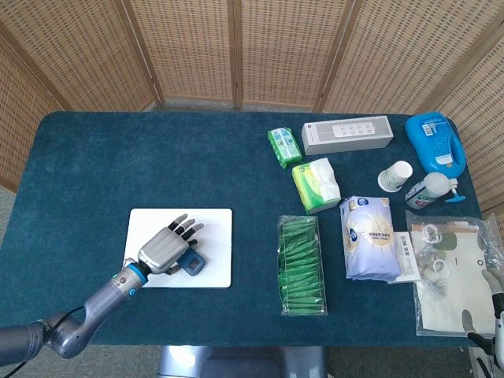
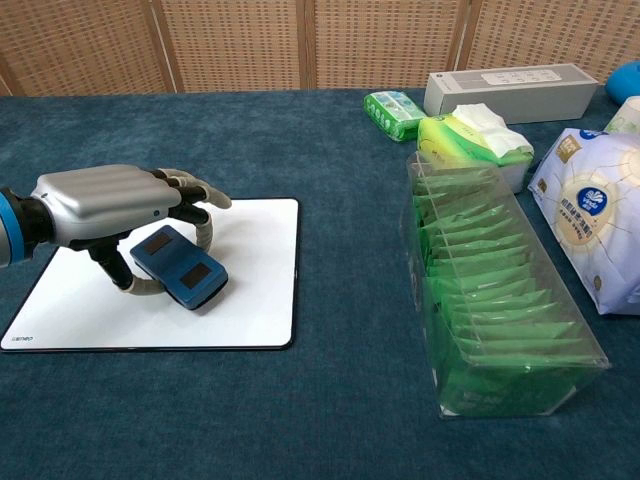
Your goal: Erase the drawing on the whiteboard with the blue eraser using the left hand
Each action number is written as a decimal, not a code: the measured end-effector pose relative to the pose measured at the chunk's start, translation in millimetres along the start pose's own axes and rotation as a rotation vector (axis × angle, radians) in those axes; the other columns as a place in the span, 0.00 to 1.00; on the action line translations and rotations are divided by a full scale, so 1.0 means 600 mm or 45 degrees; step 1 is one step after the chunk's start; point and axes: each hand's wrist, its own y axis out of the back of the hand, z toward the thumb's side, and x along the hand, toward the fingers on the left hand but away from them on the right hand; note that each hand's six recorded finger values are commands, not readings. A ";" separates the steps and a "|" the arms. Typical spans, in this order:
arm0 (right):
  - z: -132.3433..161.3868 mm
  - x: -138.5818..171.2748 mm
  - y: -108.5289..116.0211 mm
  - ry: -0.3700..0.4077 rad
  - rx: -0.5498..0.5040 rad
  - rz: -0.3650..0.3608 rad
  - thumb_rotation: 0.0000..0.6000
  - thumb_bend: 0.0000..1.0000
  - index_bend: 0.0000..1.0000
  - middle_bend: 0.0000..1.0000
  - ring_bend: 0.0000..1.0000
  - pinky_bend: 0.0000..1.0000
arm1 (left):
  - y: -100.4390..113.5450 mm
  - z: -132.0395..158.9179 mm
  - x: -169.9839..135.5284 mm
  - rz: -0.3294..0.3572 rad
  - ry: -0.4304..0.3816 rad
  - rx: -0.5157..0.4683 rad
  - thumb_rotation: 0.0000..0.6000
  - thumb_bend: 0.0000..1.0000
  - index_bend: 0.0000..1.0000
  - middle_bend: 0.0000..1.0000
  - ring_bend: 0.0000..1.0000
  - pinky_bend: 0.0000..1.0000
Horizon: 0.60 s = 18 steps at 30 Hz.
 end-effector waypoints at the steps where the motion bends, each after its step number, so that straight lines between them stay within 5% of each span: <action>1: 0.000 0.000 0.000 -0.001 0.000 0.001 1.00 0.40 0.10 0.11 0.00 0.07 | 0.001 -0.007 0.002 0.004 0.015 0.000 1.00 0.36 0.85 0.10 0.00 0.00; 8: 0.000 -0.001 -0.003 -0.003 -0.001 0.007 1.00 0.40 0.10 0.11 0.00 0.07 | -0.006 -0.042 0.010 -0.006 0.093 -0.007 1.00 0.36 0.85 0.10 0.00 0.00; 18: 0.000 -0.002 -0.003 -0.004 0.000 0.007 1.00 0.40 0.10 0.11 0.00 0.07 | -0.021 -0.027 0.005 -0.051 0.060 0.020 1.00 0.36 0.85 0.10 0.00 0.00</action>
